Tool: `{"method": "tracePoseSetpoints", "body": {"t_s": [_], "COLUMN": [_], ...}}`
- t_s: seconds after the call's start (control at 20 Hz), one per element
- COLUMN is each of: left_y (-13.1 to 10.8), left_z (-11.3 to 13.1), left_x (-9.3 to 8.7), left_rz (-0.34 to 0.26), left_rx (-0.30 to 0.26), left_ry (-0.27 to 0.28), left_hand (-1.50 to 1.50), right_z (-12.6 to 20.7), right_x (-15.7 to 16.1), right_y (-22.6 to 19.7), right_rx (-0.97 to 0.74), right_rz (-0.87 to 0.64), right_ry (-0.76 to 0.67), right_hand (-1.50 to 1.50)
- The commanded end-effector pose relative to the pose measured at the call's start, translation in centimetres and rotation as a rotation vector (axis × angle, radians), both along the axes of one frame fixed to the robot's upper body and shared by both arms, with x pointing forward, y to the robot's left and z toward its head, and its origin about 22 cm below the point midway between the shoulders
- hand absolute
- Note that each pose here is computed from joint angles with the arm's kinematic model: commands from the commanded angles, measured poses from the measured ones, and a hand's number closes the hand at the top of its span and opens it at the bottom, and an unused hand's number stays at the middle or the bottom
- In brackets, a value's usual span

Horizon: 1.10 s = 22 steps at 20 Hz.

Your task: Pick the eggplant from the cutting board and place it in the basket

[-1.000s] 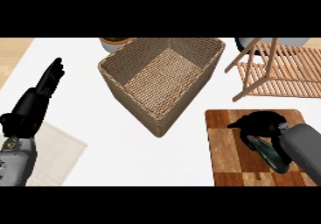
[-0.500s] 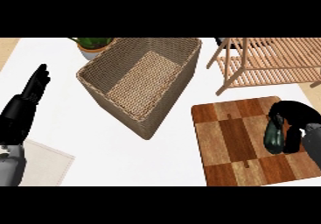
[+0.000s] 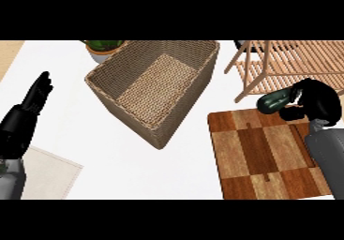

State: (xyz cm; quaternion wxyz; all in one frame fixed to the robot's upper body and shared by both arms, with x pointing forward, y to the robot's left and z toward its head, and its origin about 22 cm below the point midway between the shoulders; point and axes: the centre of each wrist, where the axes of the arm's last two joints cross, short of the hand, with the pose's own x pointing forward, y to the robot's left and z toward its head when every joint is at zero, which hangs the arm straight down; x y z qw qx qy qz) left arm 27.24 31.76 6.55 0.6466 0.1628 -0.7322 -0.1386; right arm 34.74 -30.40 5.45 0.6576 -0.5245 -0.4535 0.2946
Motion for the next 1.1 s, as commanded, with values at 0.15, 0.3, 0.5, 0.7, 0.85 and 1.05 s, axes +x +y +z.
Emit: {"method": "tracePoseSetpoints", "body": {"t_s": [0.15, 0.3, 0.5, 0.7, 0.85, 1.05], "left_y": [-0.5, -0.4, -2.0, -2.6, -3.1, -2.4], "left_z": [0.1, 2.4, 1.5, 1.8, 0.1, 1.4], "left_x": [-0.2, 0.6, 0.6, 1.6, 1.1, 1.3], "left_rz": [-0.017, -0.052, -0.095, -0.097, -0.102, -0.109], "left_rx": [0.013, 0.004, -0.019, -0.012, 0.000, 0.009], "left_ry": [-0.009, -0.016, -0.028, -0.031, -0.030, -0.035], "left_hand": [0.00, 0.00, 0.00, 0.00, 0.00, 0.00], "right_z": [10.0, 13.5, 17.8, 23.3, 25.7, 27.6], "right_x": [-1.2, -3.4, -5.9, -5.7, -4.2, -1.3], "right_y": [6.3, 10.3, 14.0, 17.6, 19.9, 22.0], "right_rx": [0.246, 0.218, 0.238, 0.299, 0.294, 0.323], "right_rz": [0.043, 0.075, 0.124, 0.173, 0.179, 0.198], "right_ry": [-0.512, -0.580, -0.578, -0.554, -0.491, -0.431], "right_hand": [1.50, 1.50, 1.50, 1.50, 1.50, 1.50]}}
